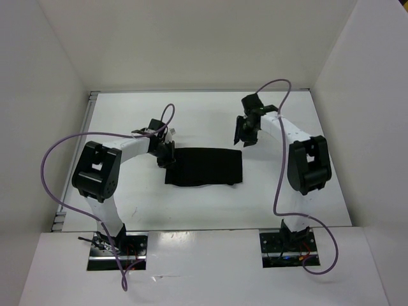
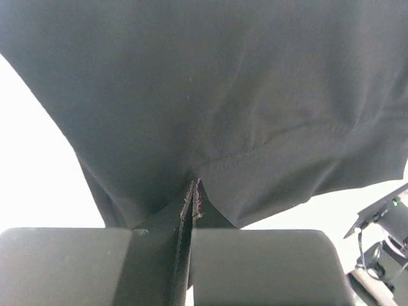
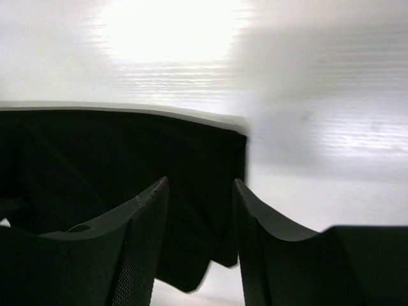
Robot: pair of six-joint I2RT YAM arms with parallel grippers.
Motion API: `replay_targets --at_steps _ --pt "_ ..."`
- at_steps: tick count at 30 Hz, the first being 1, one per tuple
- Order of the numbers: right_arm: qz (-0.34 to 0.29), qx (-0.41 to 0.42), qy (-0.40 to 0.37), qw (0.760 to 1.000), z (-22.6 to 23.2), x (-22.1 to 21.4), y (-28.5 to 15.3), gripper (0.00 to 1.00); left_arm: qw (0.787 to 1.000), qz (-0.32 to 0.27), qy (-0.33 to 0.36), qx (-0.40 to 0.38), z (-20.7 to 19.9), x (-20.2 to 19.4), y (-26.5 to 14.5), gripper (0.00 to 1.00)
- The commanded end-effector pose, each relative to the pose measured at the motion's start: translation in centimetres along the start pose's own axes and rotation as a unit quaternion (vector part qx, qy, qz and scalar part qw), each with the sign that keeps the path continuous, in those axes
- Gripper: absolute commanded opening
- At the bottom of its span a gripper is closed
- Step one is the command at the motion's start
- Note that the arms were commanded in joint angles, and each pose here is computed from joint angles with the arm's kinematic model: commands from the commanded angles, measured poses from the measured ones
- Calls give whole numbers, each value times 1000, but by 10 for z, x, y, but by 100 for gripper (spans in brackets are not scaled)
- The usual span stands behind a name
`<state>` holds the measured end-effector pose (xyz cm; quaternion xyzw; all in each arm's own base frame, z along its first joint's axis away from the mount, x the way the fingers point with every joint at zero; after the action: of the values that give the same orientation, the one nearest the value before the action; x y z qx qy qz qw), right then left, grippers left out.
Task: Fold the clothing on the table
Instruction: Fold the skirt
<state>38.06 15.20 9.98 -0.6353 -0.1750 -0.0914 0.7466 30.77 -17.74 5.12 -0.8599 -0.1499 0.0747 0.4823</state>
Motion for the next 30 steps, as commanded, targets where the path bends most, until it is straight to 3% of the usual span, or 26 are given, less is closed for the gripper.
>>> replay_targets --at_steps 1,10,25,28,30 --pt "-12 -14 -1 1000 -24 -7 -21 51 1000 -19 14 10 -2 14 -1 0" --pt "38 23 3 999 -20 -53 0 51 1000 -16 20 0 -8 15 -4 0" --pt "85 105 13 991 -5 -82 35 51 1000 -12 22 5 -3 16 -3 0" --pt "103 116 22 988 -3 -90 40 41 1000 -12 22 5 -1 15 -2 0" --pt "100 128 22 987 0 -89 40 25 1000 -9 20 8 1 15 1 0"
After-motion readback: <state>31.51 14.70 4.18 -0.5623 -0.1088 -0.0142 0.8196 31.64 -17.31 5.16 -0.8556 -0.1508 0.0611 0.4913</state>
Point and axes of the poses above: each gripper's point midway between its finger pads, its own y axis out along the fingers, its own z axis along the line the jaws close on, x = y × z, the point moved 3 cm from there along -y, back along the fingers, and after that the axes turned 15 degrees about -y, right-handed, at the moved point
